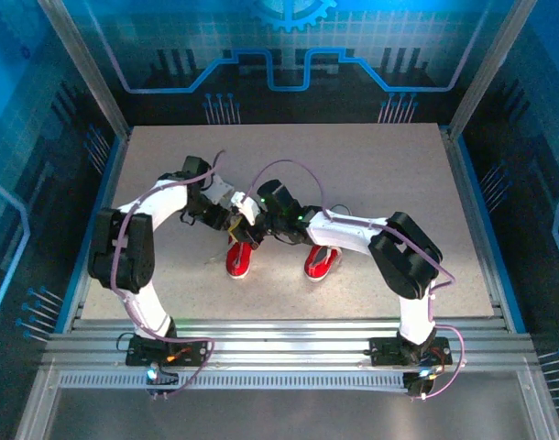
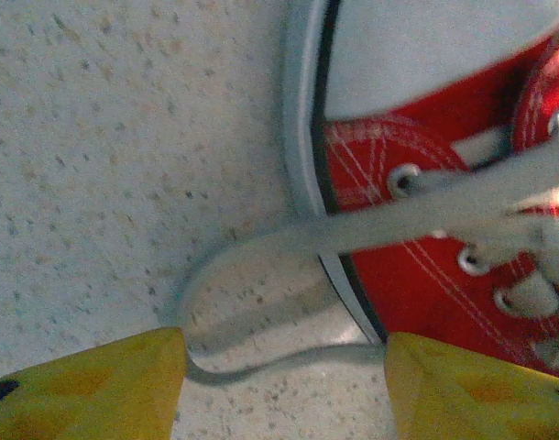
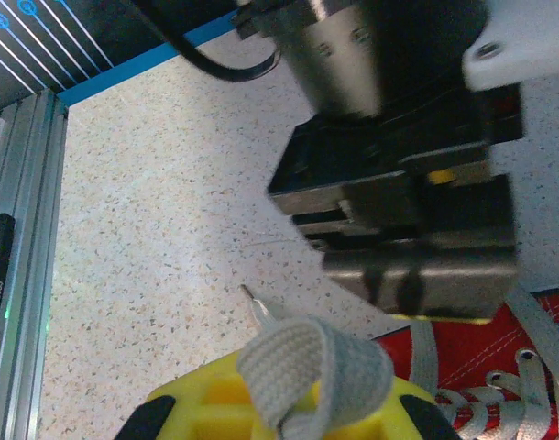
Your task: Tie the shoes
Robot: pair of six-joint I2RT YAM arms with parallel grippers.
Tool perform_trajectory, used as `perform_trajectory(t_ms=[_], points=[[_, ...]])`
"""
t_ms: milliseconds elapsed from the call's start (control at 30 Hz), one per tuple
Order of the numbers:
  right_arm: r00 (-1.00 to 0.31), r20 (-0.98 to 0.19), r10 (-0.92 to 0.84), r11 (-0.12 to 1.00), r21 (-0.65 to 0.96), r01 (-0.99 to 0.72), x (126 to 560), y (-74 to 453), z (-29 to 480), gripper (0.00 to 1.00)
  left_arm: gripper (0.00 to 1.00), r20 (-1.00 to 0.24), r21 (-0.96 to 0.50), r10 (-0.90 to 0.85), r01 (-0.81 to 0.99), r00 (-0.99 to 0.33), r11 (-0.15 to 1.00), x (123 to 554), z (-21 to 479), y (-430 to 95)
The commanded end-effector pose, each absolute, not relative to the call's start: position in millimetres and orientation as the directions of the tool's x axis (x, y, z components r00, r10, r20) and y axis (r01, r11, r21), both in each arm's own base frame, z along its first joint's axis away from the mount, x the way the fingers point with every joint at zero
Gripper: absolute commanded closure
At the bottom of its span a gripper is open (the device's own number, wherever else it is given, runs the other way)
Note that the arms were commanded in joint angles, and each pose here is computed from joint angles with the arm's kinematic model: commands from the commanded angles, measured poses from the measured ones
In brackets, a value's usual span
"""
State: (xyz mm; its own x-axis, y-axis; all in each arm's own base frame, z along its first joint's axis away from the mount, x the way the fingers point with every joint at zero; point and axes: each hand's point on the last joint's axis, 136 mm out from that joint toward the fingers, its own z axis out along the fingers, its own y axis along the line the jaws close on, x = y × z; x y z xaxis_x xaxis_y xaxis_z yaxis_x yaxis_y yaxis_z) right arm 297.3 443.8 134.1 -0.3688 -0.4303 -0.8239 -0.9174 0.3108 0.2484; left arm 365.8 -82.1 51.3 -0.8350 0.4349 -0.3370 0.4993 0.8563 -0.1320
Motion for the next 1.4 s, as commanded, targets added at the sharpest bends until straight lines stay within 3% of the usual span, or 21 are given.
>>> perform_trajectory(t_ms=[0, 267, 333, 433, 467, 733, 900, 1000, 1067, 1100, 1200, 1367], points=[[-0.374, -0.817, -0.439, 0.292, 0.264, -0.919, 296, 441, 136, 1.00, 0.39, -0.386, -0.089, 0.541, 0.614, -0.747, 0.784, 361, 52, -84], [-0.378, -0.812, -0.445, 0.277, 0.277, -0.920, 293, 441, 135, 1.00, 0.41, -0.305, -0.067, 0.585, 0.630, -0.751, 0.774, 379, 20, -84], [-0.380, -0.811, -0.445, 0.276, 0.280, -0.919, 292, 441, 135, 1.00, 0.56, -0.303, -0.072, 0.583, 0.628, -0.754, 0.775, 380, 15, -84], [-0.384, -0.808, -0.447, 0.284, 0.279, -0.918, 291, 438, 135, 1.00, 0.99, -0.316, -0.088, 0.563, 0.615, -0.764, 0.784, 379, 19, -85], [-0.385, -0.806, -0.449, 0.286, 0.278, -0.917, 291, 438, 135, 1.00, 1.00, -0.333, -0.090, 0.546, 0.602, -0.769, 0.793, 379, 24, -84], [-0.463, -0.769, -0.442, 0.357, 0.323, -0.877, 299, 433, 134, 1.00, 1.00, -0.561, -0.136, 0.289, 0.431, -0.776, 0.892, 367, 114, -50], [-0.493, -0.755, -0.433, 0.373, 0.348, -0.860, 304, 433, 139, 1.00, 1.00, -0.706, -0.189, 0.157, 0.398, -0.691, 0.898, 339, 163, -54], [-0.512, -0.744, -0.429, 0.374, 0.370, -0.851, 307, 433, 142, 1.00, 0.99, -0.774, -0.171, 0.159, 0.444, -0.613, 0.880, 332, 164, -62], [-0.516, -0.740, -0.431, 0.387, 0.365, -0.847, 306, 429, 136, 1.00, 0.76, -0.763, -0.114, 0.244, 0.497, -0.599, 0.860, 340, 154, -65], [-0.519, -0.739, -0.430, 0.393, 0.365, -0.844, 306, 426, 134, 1.00, 0.71, -0.728, -0.113, 0.281, 0.514, -0.625, 0.850, 345, 146, -64], [-0.534, -0.721, -0.442, 0.404, 0.372, -0.836, 302, 422, 124, 1.00, 0.63, -0.581, -0.154, 0.367, 0.541, -0.726, 0.827, 365, 126, -60], [-0.538, -0.705, -0.462, 0.409, 0.369, -0.835, 304, 423, 116, 1.00, 0.48, -0.475, -0.066, 0.527, 0.626, -0.704, 0.777, 387, 92, -57]])
